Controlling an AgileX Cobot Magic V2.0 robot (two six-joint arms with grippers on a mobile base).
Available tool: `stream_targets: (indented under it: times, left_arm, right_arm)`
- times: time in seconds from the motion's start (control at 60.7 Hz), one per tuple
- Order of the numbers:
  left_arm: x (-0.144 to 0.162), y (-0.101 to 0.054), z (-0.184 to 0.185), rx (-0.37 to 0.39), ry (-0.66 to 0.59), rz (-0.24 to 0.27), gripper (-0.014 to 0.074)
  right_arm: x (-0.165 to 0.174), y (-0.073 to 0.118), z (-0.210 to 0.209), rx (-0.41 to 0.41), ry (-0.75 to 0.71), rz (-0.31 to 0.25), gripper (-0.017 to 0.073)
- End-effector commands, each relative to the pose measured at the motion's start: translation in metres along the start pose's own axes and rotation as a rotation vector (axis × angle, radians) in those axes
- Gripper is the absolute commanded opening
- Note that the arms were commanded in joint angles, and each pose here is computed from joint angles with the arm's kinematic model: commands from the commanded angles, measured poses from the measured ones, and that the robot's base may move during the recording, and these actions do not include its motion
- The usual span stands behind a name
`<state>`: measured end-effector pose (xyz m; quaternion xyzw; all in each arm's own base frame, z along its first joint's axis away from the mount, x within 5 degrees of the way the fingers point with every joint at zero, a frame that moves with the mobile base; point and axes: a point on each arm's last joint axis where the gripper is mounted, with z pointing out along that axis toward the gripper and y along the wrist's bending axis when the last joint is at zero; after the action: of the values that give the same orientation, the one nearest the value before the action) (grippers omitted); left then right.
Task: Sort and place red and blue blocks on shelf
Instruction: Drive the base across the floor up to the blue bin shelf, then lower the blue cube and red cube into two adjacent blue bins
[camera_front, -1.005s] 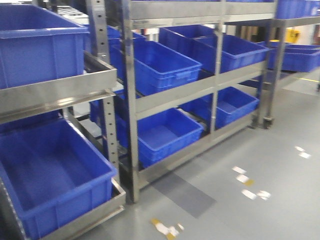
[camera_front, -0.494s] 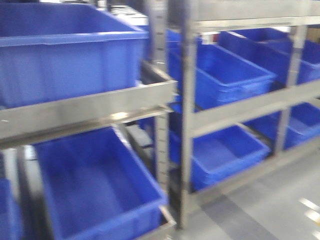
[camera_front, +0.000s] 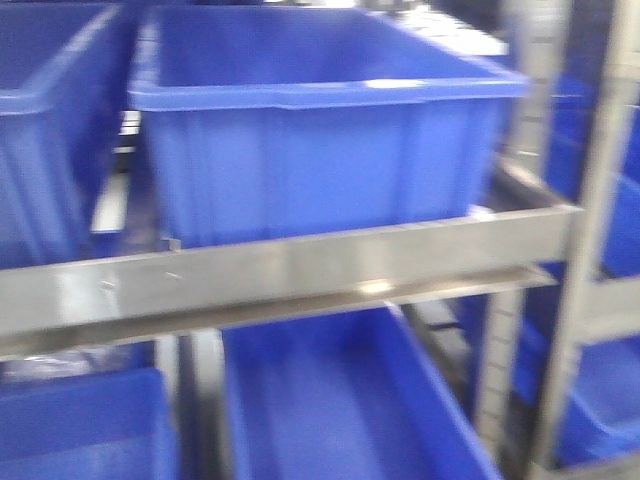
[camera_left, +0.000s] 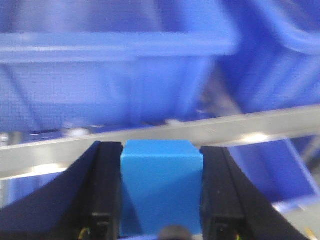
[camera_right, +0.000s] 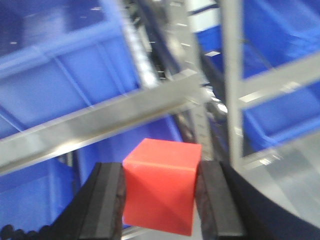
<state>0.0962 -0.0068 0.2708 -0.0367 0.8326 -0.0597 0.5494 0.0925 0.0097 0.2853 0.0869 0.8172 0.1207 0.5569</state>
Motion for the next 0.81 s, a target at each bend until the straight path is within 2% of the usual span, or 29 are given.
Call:
stream_targets:
  times: [0.0,0.791]
  left_arm:
    - [-0.0169,-0.0029,-0.0033,0.021,-0.110,0.002,0.0124]
    - [-0.0169,-0.0029,-0.0033,0.021,-0.110,0.002,0.0124]
  right_arm:
    - [-0.0158,0.0037,-0.0035,-0.020,-0.111,-0.012,0.0049]
    - [-0.0158,0.0037,-0.0035,-0.020,-0.111,-0.012,0.0049]
